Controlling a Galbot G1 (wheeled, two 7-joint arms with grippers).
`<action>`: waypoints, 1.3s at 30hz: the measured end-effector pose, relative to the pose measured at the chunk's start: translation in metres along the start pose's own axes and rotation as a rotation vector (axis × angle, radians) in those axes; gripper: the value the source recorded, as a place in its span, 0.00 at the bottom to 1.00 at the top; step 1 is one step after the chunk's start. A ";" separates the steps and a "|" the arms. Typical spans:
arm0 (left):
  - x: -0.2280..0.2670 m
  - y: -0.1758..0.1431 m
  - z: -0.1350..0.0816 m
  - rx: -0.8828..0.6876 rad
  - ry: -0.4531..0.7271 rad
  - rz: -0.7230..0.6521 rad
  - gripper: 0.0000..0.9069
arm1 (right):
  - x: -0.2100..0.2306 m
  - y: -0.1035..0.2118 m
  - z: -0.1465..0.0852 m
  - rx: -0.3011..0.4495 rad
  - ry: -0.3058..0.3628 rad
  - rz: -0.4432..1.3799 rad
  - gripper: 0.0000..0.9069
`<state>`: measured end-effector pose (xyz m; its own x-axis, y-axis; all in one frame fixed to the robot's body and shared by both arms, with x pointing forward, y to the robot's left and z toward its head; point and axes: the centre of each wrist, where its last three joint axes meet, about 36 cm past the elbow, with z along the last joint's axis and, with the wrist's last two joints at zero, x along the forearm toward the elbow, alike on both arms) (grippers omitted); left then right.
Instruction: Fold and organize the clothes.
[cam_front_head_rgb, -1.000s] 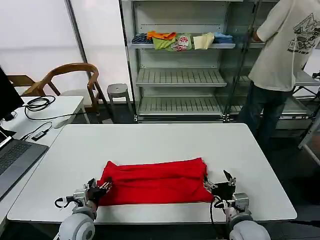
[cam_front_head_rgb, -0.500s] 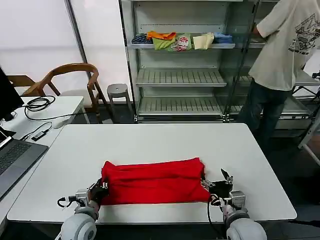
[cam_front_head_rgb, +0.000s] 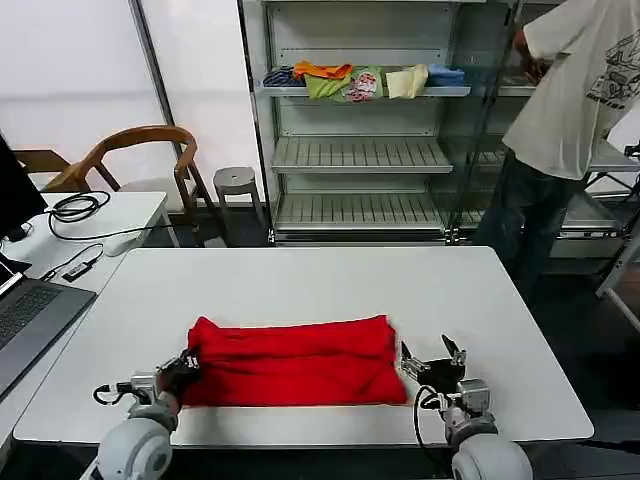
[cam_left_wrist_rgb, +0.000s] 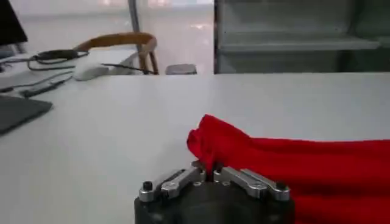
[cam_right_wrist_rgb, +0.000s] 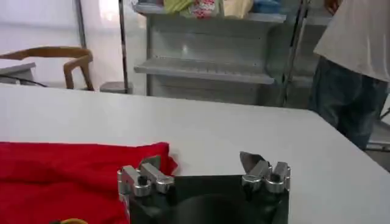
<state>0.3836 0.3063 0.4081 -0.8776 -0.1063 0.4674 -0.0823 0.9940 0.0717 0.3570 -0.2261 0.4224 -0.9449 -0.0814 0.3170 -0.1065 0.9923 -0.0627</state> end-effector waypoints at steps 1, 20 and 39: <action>0.000 0.005 -0.001 -0.006 0.000 -0.009 0.02 | -0.001 0.001 -0.001 -0.001 -0.002 -0.001 1.00; 0.023 0.086 -0.068 -0.110 -0.067 -0.165 0.02 | 0.001 0.003 -0.007 -0.013 -0.029 0.002 1.00; 0.052 -0.021 -0.063 -0.057 -0.100 0.109 0.02 | 0.024 -0.021 -0.003 0.029 0.012 0.076 1.00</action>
<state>0.3696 0.2783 0.4868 -0.9227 0.0079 0.3856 0.0406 0.9962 0.0768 0.3375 -0.2484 0.4342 -0.9469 -0.0042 0.3214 -0.0433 0.9925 -0.1145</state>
